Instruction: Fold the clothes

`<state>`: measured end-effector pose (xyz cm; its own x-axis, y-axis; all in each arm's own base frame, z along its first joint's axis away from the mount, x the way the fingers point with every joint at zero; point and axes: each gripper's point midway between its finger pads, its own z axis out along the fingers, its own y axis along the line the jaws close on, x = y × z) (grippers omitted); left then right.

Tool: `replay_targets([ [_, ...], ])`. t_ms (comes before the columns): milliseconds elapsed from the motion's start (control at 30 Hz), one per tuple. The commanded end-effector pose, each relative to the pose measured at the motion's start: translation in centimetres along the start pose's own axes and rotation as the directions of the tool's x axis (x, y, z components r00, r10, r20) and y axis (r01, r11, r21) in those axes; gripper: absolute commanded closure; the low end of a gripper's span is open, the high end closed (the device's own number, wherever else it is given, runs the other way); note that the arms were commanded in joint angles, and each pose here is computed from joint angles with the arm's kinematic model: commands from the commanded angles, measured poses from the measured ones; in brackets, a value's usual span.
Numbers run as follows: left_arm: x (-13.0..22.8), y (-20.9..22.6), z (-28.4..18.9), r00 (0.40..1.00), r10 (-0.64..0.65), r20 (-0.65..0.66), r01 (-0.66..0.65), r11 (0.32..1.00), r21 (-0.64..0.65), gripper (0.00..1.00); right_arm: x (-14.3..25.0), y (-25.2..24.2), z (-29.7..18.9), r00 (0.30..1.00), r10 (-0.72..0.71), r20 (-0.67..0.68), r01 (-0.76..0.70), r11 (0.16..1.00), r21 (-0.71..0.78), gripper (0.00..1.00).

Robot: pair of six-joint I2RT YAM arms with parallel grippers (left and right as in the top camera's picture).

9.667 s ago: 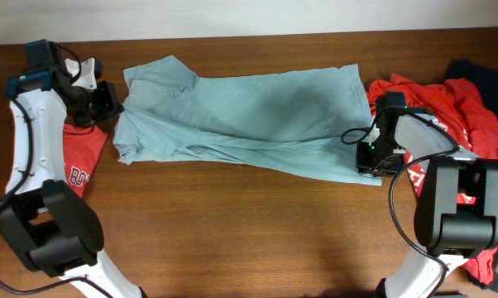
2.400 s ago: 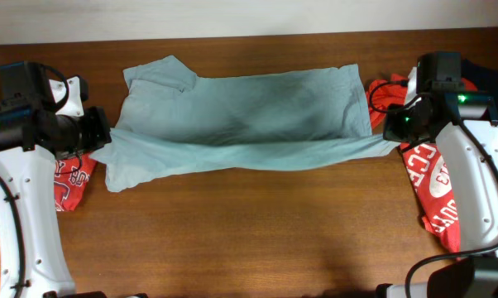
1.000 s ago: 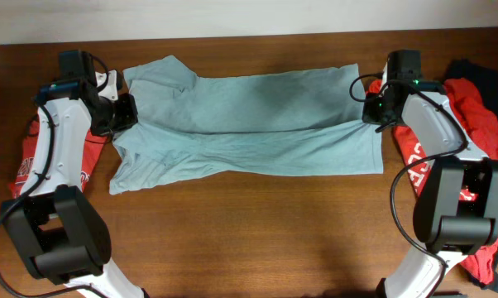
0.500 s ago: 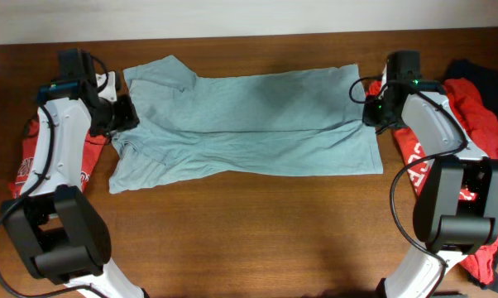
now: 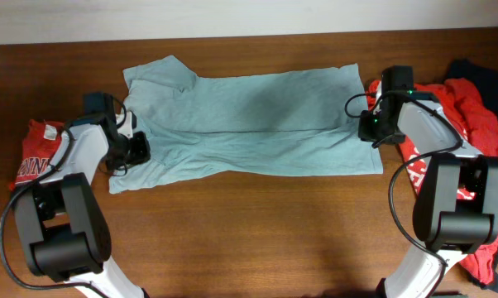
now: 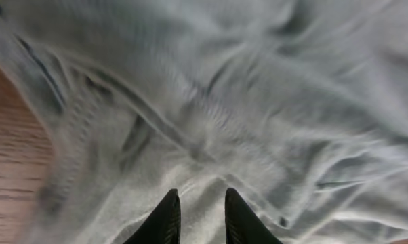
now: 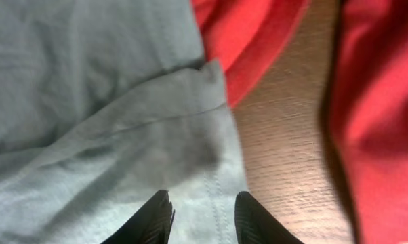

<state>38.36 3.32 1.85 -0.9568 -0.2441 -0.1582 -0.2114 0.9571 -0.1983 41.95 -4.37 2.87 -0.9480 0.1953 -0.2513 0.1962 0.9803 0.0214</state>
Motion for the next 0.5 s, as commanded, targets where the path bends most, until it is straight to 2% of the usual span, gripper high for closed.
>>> replay_targets([
  [0, 0.4, 0.4, 1.5, 1.000, 0.009, 0.016, -0.009, 1.000, -0.002, 0.77, 0.4, 0.9, 0.9, 1.000, -0.014, -0.005, 0.013, 0.998, -0.059, 0.62],
  [67, 0.4, 0.4, 1.9, 0.999, 0.011, 0.030, -0.011, 1.000, -0.001, 0.77, 0.5, 0.9, 1.1, 1.000, -0.014, 0.001, 0.014, 0.998, -0.060, 0.59],
  [167, 0.8, 0.6, 2.5, 0.999, 0.012, 0.035, -0.012, 1.000, -0.001, 0.76, 1.0, 0.9, 1.6, 1.000, -0.014, -0.011, 0.013, 0.998, -0.059, 0.58],
  [333, 2.4, 1.0, 3.7, 1.000, 0.009, 0.017, -0.009, 1.000, -0.008, 0.76, 3.7, 0.6, 3.8, 0.994, -0.013, -0.106, 0.008, 0.999, -0.051, 0.57],
  [367, 2.6, 1.4, 3.8, 1.000, 0.007, 0.010, -0.007, 1.000, -0.028, 0.73, 4.7, 0.5, 4.5, 0.991, -0.013, -0.137, 0.007, 0.999, -0.048, 0.57],
  [467, 3.5, 2.0, 4.1, 1.000, 0.003, -0.012, -0.003, 0.998, -0.057, 0.72, 7.3, 0.3, 5.8, 0.976, -0.012, -0.216, 0.004, 0.999, -0.040, 0.53],
])
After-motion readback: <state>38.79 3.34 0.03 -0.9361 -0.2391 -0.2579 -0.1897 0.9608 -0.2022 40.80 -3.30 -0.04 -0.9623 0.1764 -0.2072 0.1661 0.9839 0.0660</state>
